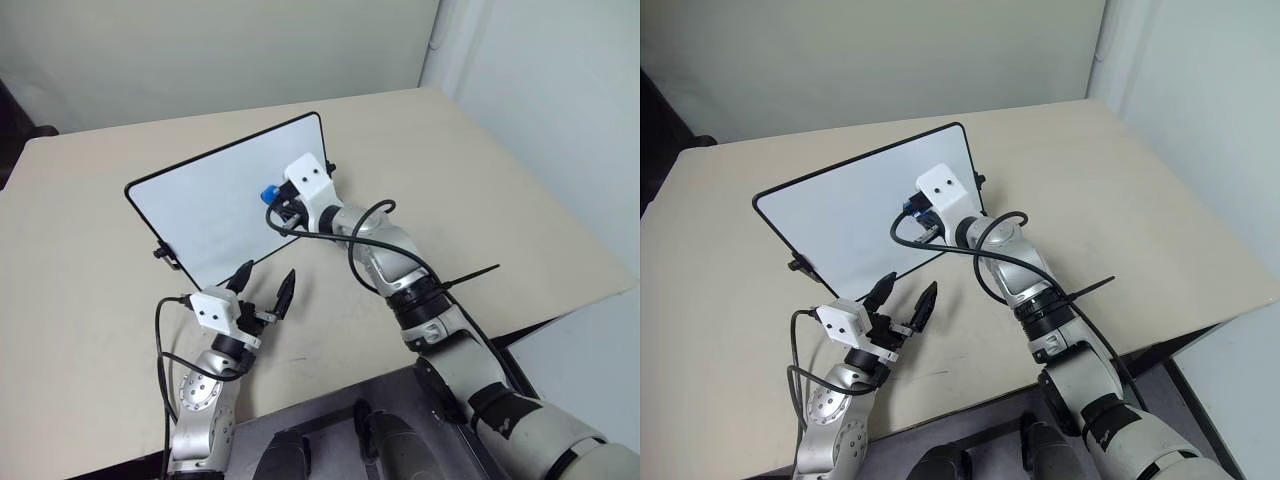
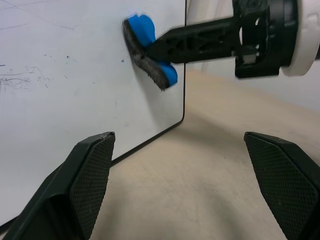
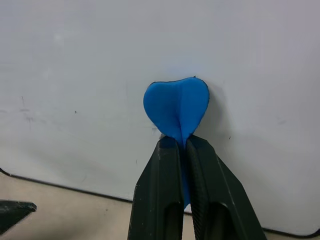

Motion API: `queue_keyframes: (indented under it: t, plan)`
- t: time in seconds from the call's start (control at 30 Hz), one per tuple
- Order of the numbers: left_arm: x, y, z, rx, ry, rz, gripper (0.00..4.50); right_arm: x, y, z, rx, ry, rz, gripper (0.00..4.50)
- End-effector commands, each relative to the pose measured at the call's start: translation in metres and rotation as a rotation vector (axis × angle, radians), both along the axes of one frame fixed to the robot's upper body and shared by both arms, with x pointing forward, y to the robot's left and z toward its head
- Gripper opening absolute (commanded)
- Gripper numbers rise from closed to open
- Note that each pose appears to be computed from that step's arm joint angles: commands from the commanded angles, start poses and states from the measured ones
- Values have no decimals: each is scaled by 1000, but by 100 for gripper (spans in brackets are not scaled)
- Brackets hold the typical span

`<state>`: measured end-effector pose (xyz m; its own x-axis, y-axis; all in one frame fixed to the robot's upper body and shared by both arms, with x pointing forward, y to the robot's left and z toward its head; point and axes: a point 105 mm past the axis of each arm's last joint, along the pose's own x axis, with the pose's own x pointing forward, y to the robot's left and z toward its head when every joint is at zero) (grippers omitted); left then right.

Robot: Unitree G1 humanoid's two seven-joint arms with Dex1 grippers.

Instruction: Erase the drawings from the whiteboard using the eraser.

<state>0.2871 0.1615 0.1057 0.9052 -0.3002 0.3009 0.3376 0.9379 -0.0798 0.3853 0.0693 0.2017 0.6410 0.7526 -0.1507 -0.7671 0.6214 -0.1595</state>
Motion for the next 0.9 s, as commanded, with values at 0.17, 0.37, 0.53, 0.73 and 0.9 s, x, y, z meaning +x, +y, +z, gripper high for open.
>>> queue_keyframes:
  t: [0.17, 0.37, 0.53, 0.73, 0.9]
  plan:
    - [-3, -3, 13, 1, -55, -6, 450, -11, 14, -16, -11, 47, 65, 1]
    - [-3, -3, 13, 1, -57, -5, 450, 4, 7, -39, -34, 69, 1, 1]
    - [-3, -1, 14, 1, -58, 3, 450, 10, 4, -18, 10, 32, -5, 1]
    - [-1, 0, 13, 0, -57, 2, 450, 12, -2, 22, 82, -52, -6, 1]
    - [2, -2, 12, 1, -54, -8, 450, 17, -13, 33, 101, -79, -44, 1]
